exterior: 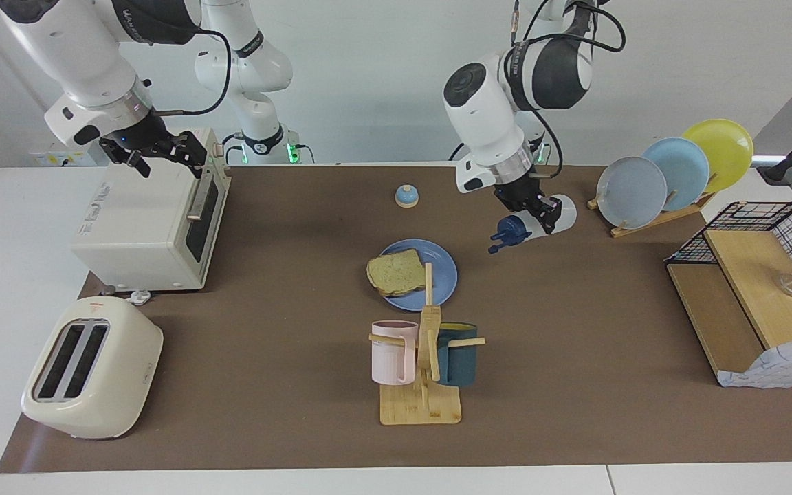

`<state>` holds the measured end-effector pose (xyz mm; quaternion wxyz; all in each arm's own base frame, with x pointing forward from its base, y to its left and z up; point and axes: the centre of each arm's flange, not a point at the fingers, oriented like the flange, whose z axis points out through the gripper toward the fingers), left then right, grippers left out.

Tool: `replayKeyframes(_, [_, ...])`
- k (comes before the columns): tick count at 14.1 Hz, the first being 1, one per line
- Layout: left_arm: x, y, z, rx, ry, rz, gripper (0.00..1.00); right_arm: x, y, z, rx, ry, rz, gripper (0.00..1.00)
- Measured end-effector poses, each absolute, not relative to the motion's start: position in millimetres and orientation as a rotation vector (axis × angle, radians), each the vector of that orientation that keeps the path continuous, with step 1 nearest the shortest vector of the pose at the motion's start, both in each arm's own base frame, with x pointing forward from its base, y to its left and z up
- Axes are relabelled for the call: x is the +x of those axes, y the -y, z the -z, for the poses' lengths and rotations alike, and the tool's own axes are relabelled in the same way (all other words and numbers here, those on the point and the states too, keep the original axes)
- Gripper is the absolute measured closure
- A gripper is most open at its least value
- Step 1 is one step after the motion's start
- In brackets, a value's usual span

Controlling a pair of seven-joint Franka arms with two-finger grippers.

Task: Put bread on plate and add seasoning
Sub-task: 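Carry the bottle back beside the mug rack with the left gripper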

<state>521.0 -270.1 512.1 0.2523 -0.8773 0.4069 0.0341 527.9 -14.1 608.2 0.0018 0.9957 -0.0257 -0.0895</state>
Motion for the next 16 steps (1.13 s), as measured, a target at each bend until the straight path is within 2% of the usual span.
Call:
replayKeyframes(7, [539.9,209.9,-518.8,-2.746,-0.812,0.196,0.58,527.9,14.1,-608.2,3.124,0.081,0.281,0.0])
replayKeyframes(16, [525.0,185.9,-467.7,-2.998,-0.313,0.711,0.58,527.9,14.1,-608.2,3.124,0.081,0.281,0.0])
